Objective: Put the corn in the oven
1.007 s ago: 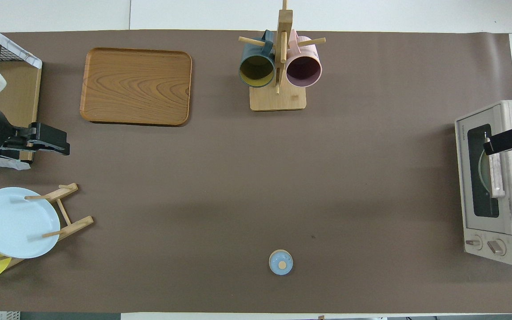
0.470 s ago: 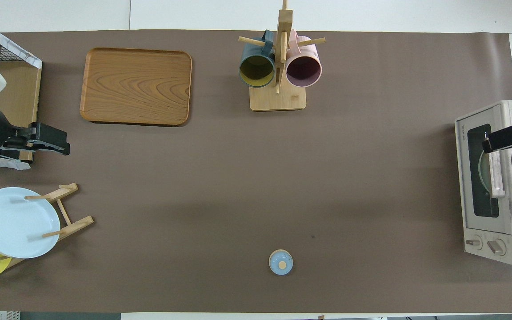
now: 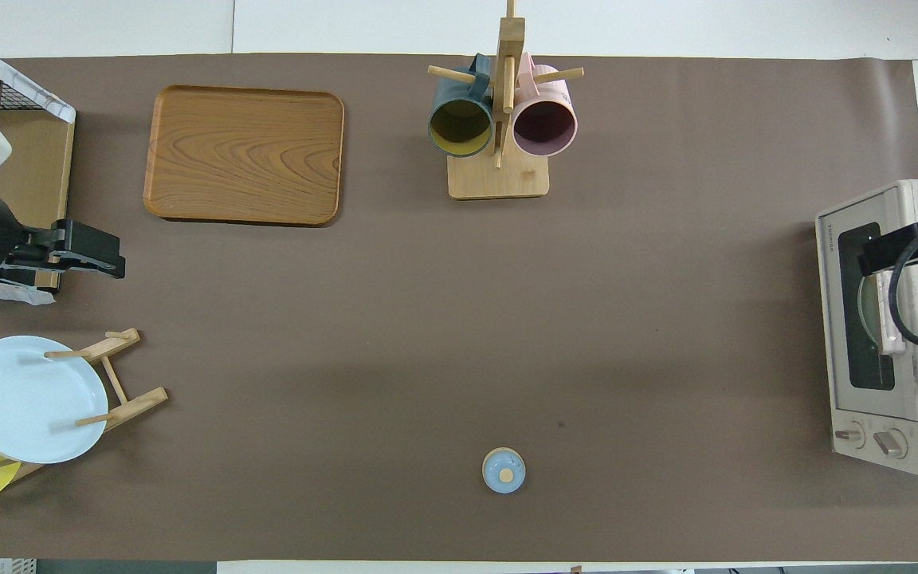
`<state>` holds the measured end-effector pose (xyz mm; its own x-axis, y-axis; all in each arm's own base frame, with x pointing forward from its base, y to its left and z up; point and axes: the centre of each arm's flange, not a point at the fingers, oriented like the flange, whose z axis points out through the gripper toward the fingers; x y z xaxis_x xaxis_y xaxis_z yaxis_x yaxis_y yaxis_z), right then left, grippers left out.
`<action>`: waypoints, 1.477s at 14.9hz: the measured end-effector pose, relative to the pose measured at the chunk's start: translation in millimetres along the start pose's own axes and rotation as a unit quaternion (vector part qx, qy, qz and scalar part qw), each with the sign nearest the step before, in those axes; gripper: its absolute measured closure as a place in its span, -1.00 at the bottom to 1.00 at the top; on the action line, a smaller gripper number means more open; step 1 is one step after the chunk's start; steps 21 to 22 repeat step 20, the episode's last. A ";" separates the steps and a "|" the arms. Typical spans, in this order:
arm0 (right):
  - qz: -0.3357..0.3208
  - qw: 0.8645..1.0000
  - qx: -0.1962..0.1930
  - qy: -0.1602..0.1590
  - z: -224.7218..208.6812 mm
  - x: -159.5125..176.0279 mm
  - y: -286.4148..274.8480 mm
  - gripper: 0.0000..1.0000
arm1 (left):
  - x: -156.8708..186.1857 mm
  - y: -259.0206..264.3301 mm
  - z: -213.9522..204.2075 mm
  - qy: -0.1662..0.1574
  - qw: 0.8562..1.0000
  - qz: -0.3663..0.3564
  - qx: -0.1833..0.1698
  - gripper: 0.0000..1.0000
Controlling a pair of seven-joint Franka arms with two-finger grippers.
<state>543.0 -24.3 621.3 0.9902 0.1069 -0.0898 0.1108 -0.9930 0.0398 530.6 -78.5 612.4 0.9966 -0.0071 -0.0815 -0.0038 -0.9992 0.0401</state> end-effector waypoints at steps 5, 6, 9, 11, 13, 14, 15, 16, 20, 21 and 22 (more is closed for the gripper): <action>0.011 1.000 0.003 -0.001 -2.5 -3.1 -1.8 -1.00 | 0.0 0.0 0.0 0.000 1.000 0.000 0.000 -1.00; 0.012 1.000 0.004 -0.003 -2.8 -4.3 -1.4 -1.00 | 0.0 0.0 0.0 0.000 1.000 0.000 0.000 -1.00; 0.011 1.000 0.005 -0.002 -4.9 -6.3 -2.6 -1.00 | 0.0 0.0 0.0 0.000 1.000 0.000 0.000 -1.00; 0.009 1.000 0.006 0.000 -7.6 -10.4 -4.6 -1.00 | 0.0 0.0 0.0 0.000 1.000 0.000 0.000 -1.00; 0.009 1.000 0.007 0.001 -9.3 -13.9 -5.2 -1.00 | 0.0 0.0 0.0 0.000 1.000 0.000 0.000 -1.00; 0.009 1.000 0.007 0.001 -9.3 -15.2 -5.2 -1.00 | 0.0 0.0 0.0 0.000 1.000 0.000 0.000 -1.00; 0.009 1.000 0.008 0.000 -8.7 -16.2 -5.2 -1.00 | 0.0 0.0 0.0 0.000 1.000 0.000 0.000 -1.00; 0.009 1.000 0.008 0.000 -8.3 -16.9 -5.2 -1.00 | 0.0 0.0 0.0 0.000 1.000 0.000 0.000 -1.00; 0.010 1.000 0.008 0.000 -8.0 -17.5 -4.4 -1.00 | 0.0 0.0 0.0 0.000 1.000 0.000 0.000 -1.00; 0.010 1.000 0.008 0.000 -8.0 -17.5 -4.4 -1.00 | 0.0 0.0 0.0 0.000 1.000 0.000 0.000 -1.00; 0.010 1.000 0.008 0.000 -8.0 -17.5 -4.4 -1.00 | 0.0 0.0 0.0 0.000 1.000 0.000 0.000 -1.00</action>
